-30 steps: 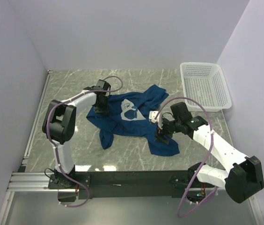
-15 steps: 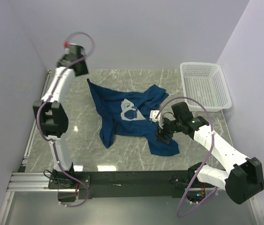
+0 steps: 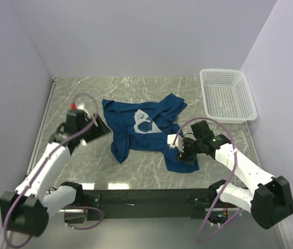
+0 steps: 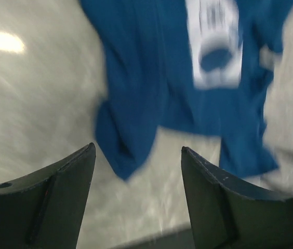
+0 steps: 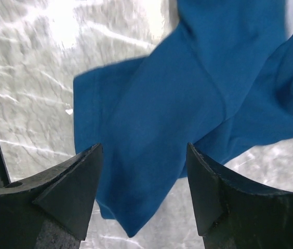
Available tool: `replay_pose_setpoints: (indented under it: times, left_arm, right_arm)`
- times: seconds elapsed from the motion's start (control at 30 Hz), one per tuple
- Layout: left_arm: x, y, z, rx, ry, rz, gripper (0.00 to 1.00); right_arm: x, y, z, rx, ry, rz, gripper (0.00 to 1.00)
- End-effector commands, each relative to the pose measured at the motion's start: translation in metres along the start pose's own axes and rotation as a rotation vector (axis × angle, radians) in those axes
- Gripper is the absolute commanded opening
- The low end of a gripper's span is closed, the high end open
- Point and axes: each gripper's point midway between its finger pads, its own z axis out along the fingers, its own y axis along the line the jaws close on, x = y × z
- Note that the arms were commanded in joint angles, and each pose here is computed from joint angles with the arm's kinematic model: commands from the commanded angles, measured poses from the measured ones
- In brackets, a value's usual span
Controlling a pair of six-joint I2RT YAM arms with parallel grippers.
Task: Fold and stack the t-shirts
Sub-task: Flatten the tshirt out
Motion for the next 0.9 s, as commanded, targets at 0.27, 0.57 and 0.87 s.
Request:
replay_pose_setpoints:
  times: [0.27,0.57,0.87]
  left_arm:
    - [0.129,-0.012,0.027,-0.147,0.238,0.094,0.70]
    - [0.147,0.000,0.052,-0.398,0.229,0.302,0.53]
    - [0.136,0.015,0.048,-0.483,0.194,0.362,0.04]
  right_arm:
    - [0.004,-0.004,0.005,0.059,-0.007,0.044,0.72]
    - [0.006,-0.002,0.005,0.055,-0.003,0.056,0.71]
    - [0.005,-0.004,-0.002,0.079,0.002,0.037,0.71]
